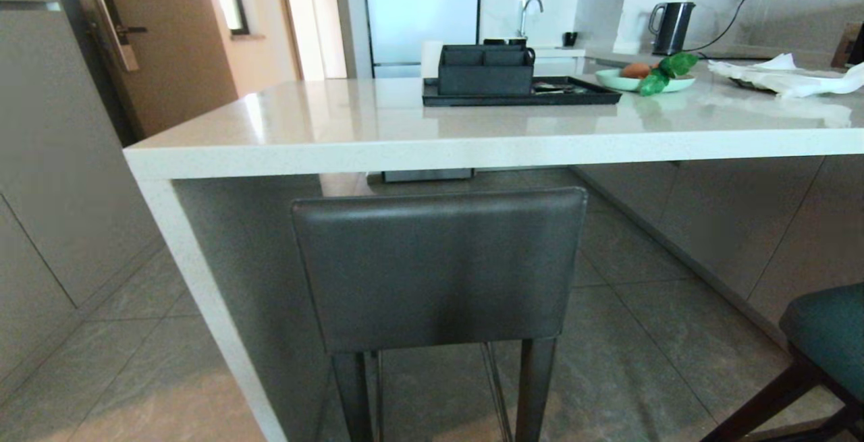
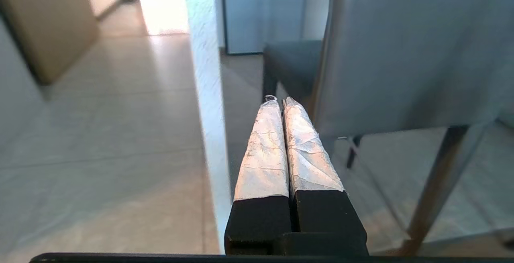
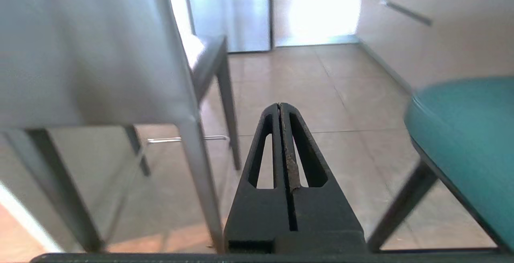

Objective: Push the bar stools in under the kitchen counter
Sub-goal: Pull the gray chair out from under the dining table

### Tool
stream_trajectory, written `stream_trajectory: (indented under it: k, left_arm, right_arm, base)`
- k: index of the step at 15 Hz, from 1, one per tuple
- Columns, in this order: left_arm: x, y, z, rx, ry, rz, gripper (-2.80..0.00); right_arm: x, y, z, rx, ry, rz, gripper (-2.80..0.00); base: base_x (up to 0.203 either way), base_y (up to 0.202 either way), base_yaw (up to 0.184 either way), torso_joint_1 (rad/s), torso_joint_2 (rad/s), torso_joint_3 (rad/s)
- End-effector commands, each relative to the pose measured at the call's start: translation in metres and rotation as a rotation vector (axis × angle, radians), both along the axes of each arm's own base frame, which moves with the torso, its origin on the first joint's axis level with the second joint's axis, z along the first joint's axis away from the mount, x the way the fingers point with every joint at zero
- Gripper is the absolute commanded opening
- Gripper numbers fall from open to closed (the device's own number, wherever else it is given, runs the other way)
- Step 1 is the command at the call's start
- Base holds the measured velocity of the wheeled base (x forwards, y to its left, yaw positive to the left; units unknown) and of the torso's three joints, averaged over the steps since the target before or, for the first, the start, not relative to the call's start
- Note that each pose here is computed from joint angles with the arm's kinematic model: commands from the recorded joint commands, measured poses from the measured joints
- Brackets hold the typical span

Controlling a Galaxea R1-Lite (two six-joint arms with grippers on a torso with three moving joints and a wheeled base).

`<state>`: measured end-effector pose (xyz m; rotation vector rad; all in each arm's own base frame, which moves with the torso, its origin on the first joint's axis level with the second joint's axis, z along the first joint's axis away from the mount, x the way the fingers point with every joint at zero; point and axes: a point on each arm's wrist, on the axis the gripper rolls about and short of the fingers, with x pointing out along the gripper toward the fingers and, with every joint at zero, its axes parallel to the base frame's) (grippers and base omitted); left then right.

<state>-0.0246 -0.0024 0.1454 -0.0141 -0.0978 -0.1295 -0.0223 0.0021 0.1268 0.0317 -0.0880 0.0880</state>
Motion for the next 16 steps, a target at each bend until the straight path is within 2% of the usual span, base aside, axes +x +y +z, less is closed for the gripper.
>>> stream_trajectory:
  k: [1,4,7,8,11,13,16]
  left_arm:
    - [0.045,-0.001,0.024,-0.002,0.143,-0.033,-2.80]
    - [0.112,-0.008,0.031,-0.002,0.209,-0.094,-2.80]
    - [0.151,-0.027,0.009,-0.002,0.251,-0.223,-2.80]
    - [0.160,-0.031,-0.001,-0.001,0.278,-0.241,-2.80]
    - [0.189,-0.041,-0.026,0.005,0.341,-0.256,-2.80]
    - [0.209,-0.047,-0.041,0.010,0.350,-0.256,-2.80]
    - [0.232,-0.051,-0.063,0.014,0.349,-0.218,-2.80]
  right_arm:
    - [0.034,0.000,0.030,0.013,0.099,0.018,-2.80]
    - [0.089,0.001,0.049,0.020,0.135,0.042,-2.80]
    - [0.120,0.002,0.050,0.022,0.113,0.073,-2.80]
    - [0.123,0.002,0.039,0.021,0.150,0.102,-2.80]
    - [0.145,0.003,0.024,0.023,0.196,0.125,-2.80]
    - [0.167,0.003,0.018,0.020,0.192,0.130,-2.80]
    - [0.198,0.008,0.013,0.004,0.129,0.158,-2.80]
  base:
    - [0.000,0.000,0.000,0.000,0.00,0.000]
    - [0.000,0.000,0.000,0.000,0.00,0.000]
    - [0.000,0.000,0.000,0.000,0.00,0.000]
    - [0.000,0.000,0.000,0.000,0.00,0.000]
    - [0.000,0.000,0.000,0.000,0.00,0.000]
    - [0.000,0.000,0.000,0.000,0.00,0.000]
    - [0.000,0.000,0.000,0.000,0.00,0.000]
